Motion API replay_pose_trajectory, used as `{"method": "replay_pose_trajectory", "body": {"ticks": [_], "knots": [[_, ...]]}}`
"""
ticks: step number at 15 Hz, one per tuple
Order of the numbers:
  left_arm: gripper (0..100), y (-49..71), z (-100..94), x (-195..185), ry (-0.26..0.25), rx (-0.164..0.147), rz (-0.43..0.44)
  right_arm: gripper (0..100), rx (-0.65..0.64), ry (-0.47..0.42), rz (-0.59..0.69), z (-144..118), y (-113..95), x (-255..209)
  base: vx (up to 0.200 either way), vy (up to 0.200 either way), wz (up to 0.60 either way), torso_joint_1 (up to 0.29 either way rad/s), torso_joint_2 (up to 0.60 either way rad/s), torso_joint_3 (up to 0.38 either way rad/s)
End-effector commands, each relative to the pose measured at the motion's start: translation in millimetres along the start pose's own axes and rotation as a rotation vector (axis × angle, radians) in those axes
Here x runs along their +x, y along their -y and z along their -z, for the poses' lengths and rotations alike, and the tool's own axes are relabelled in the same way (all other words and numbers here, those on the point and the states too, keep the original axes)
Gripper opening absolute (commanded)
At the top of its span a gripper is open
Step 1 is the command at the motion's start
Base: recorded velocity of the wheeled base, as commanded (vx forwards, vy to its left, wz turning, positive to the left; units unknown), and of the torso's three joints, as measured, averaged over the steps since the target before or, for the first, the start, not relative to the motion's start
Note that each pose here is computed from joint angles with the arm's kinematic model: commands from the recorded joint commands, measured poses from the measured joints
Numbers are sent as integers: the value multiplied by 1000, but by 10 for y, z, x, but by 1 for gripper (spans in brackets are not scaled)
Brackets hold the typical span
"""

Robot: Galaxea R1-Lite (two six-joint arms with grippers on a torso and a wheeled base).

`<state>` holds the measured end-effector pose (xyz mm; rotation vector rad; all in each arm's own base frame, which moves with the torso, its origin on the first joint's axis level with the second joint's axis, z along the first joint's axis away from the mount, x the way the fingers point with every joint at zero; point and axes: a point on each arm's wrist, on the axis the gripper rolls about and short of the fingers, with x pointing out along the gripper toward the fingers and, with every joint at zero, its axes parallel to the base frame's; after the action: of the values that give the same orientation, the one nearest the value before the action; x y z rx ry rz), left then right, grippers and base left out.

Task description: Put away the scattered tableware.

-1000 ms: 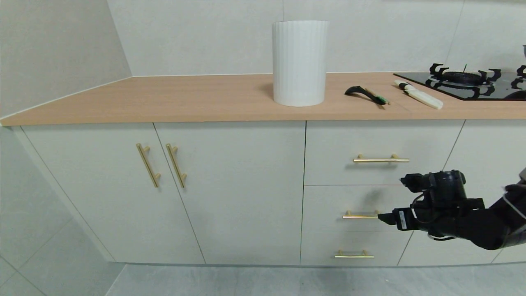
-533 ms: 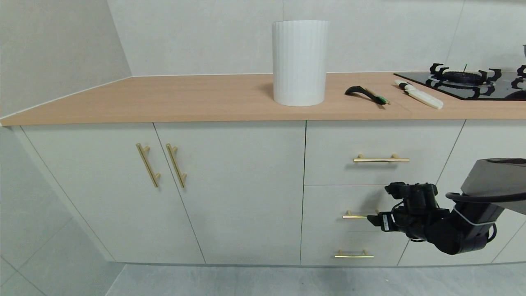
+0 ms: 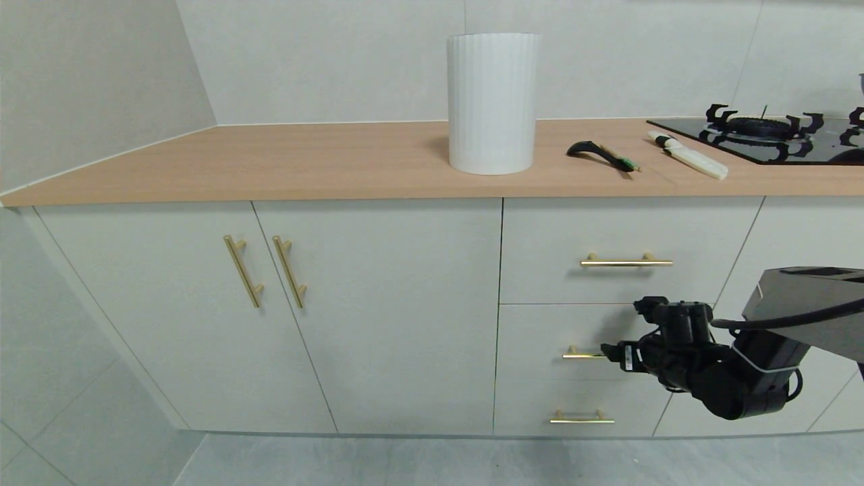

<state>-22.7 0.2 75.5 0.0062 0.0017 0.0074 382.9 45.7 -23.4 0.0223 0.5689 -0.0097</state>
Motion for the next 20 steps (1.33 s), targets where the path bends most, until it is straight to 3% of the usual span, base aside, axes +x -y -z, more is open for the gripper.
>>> {"method": "replay_pose_trajectory", "body": {"ticks": [1, 12, 20], "knots": [[100, 0, 0, 1, -1, 0, 0, 100, -2, 2, 2, 13, -9, 23, 0, 0, 0, 0, 0, 0], [100, 0, 0, 1, -1, 0, 0, 100, -75, -65, 37, 262, -74, 205, 0, 0, 0, 0, 0, 0], [100, 0, 0, 1, -1, 0, 0, 100, -80, -88, 39, 283, -71, 194, 0, 0, 0, 0, 0, 0]]}}
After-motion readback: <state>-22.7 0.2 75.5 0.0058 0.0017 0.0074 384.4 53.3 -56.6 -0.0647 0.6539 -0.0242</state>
